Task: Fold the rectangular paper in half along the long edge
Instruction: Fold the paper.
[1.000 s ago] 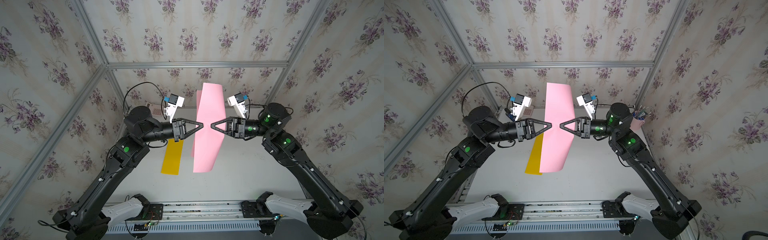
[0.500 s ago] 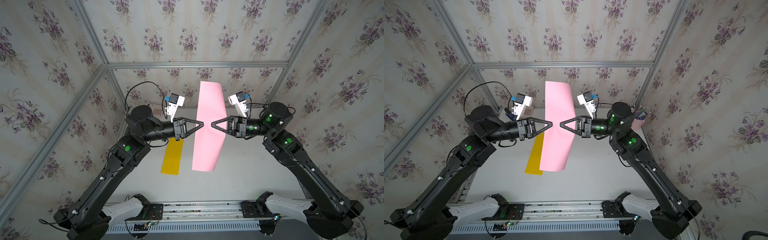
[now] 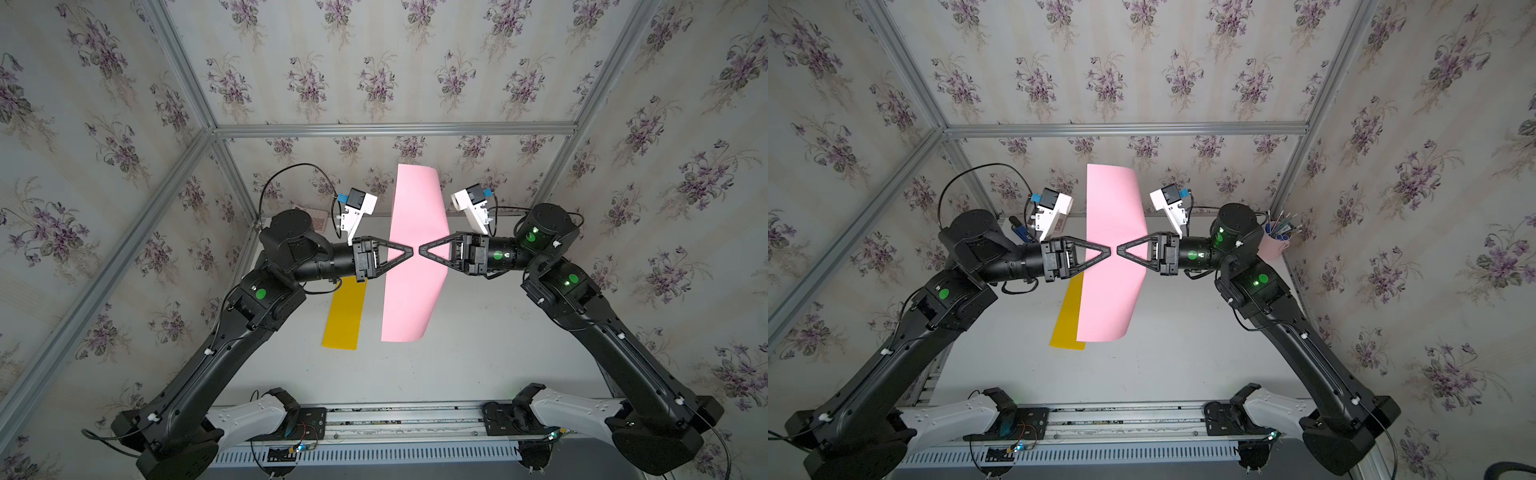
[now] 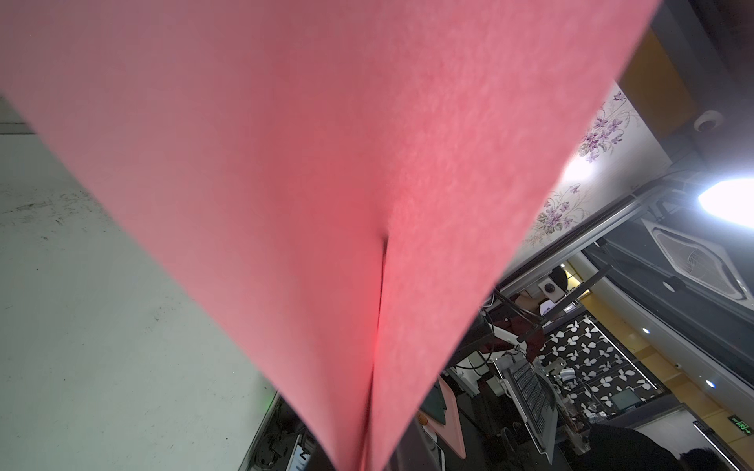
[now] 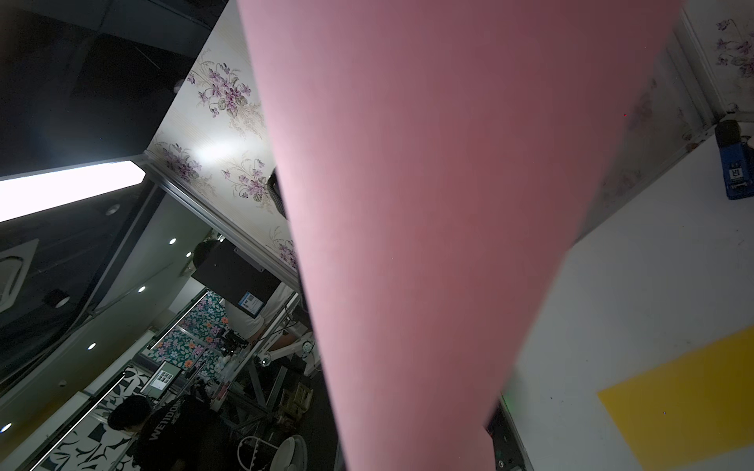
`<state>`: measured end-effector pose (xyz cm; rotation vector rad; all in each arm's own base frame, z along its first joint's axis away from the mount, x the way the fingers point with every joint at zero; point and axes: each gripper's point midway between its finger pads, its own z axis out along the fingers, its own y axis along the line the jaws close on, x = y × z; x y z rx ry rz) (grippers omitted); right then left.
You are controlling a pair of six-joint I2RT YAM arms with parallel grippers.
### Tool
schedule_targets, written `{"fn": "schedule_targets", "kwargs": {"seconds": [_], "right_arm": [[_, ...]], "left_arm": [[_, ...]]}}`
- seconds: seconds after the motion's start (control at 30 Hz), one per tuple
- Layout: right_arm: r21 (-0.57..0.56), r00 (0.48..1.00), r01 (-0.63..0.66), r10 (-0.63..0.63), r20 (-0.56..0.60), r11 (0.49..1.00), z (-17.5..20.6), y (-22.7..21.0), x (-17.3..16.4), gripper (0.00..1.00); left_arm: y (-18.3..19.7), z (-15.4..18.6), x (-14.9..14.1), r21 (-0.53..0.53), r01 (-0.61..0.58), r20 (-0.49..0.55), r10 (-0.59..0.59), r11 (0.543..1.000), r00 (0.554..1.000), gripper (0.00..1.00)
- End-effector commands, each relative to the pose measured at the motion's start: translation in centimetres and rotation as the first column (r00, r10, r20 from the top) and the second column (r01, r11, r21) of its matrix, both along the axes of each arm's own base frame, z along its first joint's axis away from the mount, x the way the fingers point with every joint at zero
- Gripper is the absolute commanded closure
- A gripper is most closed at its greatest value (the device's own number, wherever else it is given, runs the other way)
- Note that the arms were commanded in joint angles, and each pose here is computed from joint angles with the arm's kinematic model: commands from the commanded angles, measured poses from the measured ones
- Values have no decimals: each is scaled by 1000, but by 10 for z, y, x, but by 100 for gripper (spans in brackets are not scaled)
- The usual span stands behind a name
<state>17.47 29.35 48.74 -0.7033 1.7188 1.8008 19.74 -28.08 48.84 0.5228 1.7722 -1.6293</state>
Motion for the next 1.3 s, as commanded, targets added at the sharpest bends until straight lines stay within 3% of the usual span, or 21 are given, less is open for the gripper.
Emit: {"fn": "schedule_targets", "kwargs": {"seconds": [0.0, 0.27, 0.53, 0.63, 0.8, 0.9, 0.97, 1.0, 1.03, 1.1, 1.13, 1.2, 1.27], "right_arm": [[38, 999, -7, 5, 42, 999, 11, -1, -2, 94], [87, 999, -13, 10, 36, 996, 13, 1, 1, 92], [115, 994, 40, -52, 100, 993, 31, -9, -3, 74], [133, 988, 67, -84, 128, 989, 41, -16, -5, 76], [144, 981, 100, -122, 149, 984, 51, -22, -3, 100], [159, 973, 134, -160, 166, 978, 56, -27, -2, 100], [164, 969, 154, -181, 166, 974, 60, -28, 0, 82], [165, 967, 166, -193, 165, 972, 61, -29, 3, 78], [164, 965, 175, -202, 167, 971, 62, -29, 4, 79], [175, 962, 172, -203, 180, 969, 65, -29, 4, 98], [179, 961, 176, -209, 184, 968, 66, -30, 4, 100], [191, 959, 174, -211, 190, 966, 68, -30, 4, 100], [193, 957, 186, -222, 187, 964, 70, -30, 7, 85]], "left_arm": [[-1, 6, -3, -10, 14, 29, -14, 1000, 999, 91], [-5, 6, -4, -11, 23, 35, -23, 1000, 999, 100], [0, 13, -12, -29, 34, 64, -32, 999, 997, 100], [2, 18, -16, -42, 40, 81, -36, 998, 996, 100], [3, 24, -21, -58, 58, 100, -52, 997, 994, 100], [3, 26, -24, -65, 69, 110, -61, 996, 992, 100], [3, 26, -25, -64, 73, 111, -65, 995, 992, 100], [3, 25, -25, -63, 75, 112, -68, 995, 991, 100], [2, 25, -26, -62, 79, 112, -71, 995, 991, 100], [2, 26, -27, -65, 85, 115, -77, 994, 990, 100], [1, 26, -28, -65, 89, 115, -81, 994, 990, 100], [0, 25, -28, -64, 91, 114, -83, 994, 990, 100], [-1, 24, -29, -63, 95, 112, -88, 993, 990, 100]]}}
